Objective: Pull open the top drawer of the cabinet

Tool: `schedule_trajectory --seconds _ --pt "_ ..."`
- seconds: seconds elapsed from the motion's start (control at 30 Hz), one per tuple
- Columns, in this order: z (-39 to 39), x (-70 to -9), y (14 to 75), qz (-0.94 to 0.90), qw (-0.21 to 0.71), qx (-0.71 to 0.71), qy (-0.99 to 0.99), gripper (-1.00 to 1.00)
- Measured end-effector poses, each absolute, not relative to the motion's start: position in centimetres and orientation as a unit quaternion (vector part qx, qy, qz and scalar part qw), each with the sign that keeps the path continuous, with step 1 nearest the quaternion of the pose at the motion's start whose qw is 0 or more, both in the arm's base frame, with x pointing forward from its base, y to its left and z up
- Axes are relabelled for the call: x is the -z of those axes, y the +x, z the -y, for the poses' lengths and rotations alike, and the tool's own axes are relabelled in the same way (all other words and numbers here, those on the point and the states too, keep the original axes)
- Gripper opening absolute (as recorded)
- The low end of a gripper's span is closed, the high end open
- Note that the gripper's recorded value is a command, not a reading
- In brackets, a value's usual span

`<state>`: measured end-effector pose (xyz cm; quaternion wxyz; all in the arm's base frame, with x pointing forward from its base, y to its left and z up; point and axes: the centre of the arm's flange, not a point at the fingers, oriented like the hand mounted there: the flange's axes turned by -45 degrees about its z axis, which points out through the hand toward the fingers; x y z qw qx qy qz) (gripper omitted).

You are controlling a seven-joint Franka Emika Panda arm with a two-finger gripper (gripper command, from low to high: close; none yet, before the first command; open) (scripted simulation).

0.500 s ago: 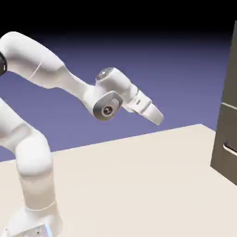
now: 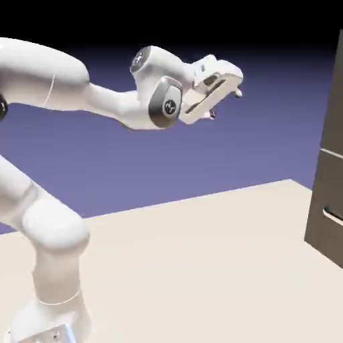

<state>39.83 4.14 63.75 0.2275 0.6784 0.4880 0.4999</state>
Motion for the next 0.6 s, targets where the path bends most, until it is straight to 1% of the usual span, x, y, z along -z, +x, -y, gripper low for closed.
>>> schedule_trajectory --seconds 0.3,0.6 --pt "-2.4 -71.2 39.5 -0.622 0.388 -0.484 0.477 0.00" --pt "1.3 -75.9 40.7 -0.683 0.542 -0.402 0.282 0.00"
